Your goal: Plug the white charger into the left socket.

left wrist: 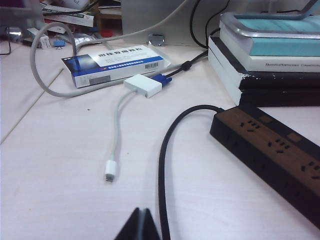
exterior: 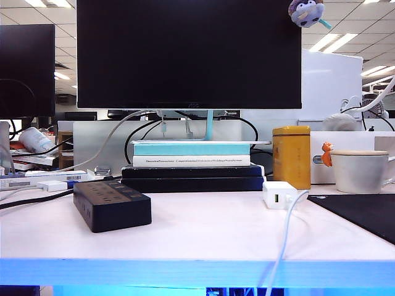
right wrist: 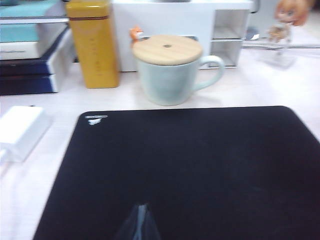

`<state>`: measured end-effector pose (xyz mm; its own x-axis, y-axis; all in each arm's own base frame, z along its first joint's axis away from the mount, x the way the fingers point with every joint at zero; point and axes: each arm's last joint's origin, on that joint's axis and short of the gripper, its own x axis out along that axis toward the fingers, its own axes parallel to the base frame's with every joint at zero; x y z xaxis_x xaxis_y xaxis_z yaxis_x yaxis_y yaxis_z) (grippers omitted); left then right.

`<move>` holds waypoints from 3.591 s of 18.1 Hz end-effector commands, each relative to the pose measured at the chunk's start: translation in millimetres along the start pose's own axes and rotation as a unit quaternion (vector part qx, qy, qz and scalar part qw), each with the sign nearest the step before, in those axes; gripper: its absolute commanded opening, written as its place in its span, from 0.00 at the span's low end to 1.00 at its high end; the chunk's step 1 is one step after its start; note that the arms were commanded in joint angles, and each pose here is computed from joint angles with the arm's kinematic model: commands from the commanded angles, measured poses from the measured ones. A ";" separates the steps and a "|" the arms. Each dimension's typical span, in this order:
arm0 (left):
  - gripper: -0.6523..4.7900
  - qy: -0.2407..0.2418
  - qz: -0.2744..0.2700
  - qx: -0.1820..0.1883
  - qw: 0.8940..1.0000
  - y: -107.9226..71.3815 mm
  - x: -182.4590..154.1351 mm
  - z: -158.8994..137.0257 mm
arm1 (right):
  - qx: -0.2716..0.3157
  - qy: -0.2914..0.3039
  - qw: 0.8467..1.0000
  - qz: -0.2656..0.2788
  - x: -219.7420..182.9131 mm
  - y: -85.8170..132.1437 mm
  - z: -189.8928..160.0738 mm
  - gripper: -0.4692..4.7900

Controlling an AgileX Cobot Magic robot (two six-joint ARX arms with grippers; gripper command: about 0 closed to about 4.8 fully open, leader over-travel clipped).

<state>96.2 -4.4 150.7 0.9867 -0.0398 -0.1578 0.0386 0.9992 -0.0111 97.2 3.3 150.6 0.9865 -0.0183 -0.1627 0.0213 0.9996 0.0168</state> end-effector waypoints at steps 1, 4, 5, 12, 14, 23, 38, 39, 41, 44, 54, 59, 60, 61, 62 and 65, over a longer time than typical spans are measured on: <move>0.11 0.001 -0.001 0.002 1.000 0.0 -0.1 -0.3 | -0.003 0.015 1.000 0.013 0.7 1.0 -4.9 0.09; 0.11 0.001 -0.001 0.002 1.000 0.1 -0.1 -0.3 | -0.003 0.018 1.000 0.016 0.8 1.2 -5.3 0.09; 0.11 0.001 -0.001 0.002 1.000 0.1 -0.1 -0.3 | -0.003 0.018 1.000 0.016 0.8 1.2 -5.3 0.09; 0.11 0.003 -0.001 -0.015 1.000 0.1 -0.1 -0.6 | 0.037 -0.043 0.998 0.021 -0.4 1.6 7.2 0.09; 0.11 -0.010 -0.002 -0.081 0.997 0.0 -0.5 2.7 | 0.089 -0.069 0.993 0.020 -3.6 1.4 18.2 0.09; 0.11 -0.111 0.029 -0.130 0.985 1.9 -23.1 70.1 | 0.119 -0.150 0.982 0.000 -42.3 -0.7 116.6 0.09; 0.11 -0.044 -0.253 0.112 0.960 -17.3 49.3 230.0 | 0.179 -0.025 0.933 0.311 91.6 39.0 297.3 0.09; 0.11 -0.049 -0.293 0.112 0.948 -19.4 48.7 230.7 | 0.228 0.004 0.913 0.337 120.3 44.1 288.8 0.09; 0.11 -0.050 -0.293 0.112 0.948 -19.4 48.3 230.8 | 0.246 0.096 0.915 0.304 148.4 56.7 260.0 0.09; 0.11 -0.051 -0.273 0.113 0.954 -18.4 48.9 231.5 | 0.210 0.252 0.916 0.230 176.8 78.8 206.3 0.09; 0.11 -0.059 -0.264 0.115 0.956 -18.0 49.1 233.1 | 0.117 0.441 0.883 0.112 218.5 105.4 113.9 1.00; 0.11 -0.059 -0.264 0.115 0.956 -18.0 49.1 233.2 | 0.057 0.428 0.896 0.102 221.2 133.3 100.0 0.99; 0.11 -0.059 -0.263 0.115 0.956 -18.0 49.1 233.1 | 0.046 0.423 0.900 0.097 221.4 138.7 97.9 0.95; 0.11 -0.059 -0.264 0.115 0.956 -18.0 49.1 233.2 | 0.042 0.421 0.902 0.093 223.4 139.8 96.3 0.95; 0.11 -0.059 -0.264 0.115 0.956 -18.0 49.1 233.2 | 0.039 0.422 0.902 0.087 226.0 140.4 94.3 0.95; 0.11 -0.059 -0.264 0.115 0.956 -18.1 49.1 233.1 | 0.037 0.432 0.897 0.084 236.1 143.3 86.5 0.95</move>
<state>181.6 -23.0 370.4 0.8300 -0.5496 -0.0957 0.5578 0.8162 0.1507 345.4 138.7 199.4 0.4756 0.1845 -0.8601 -0.0681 0.9825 0.1731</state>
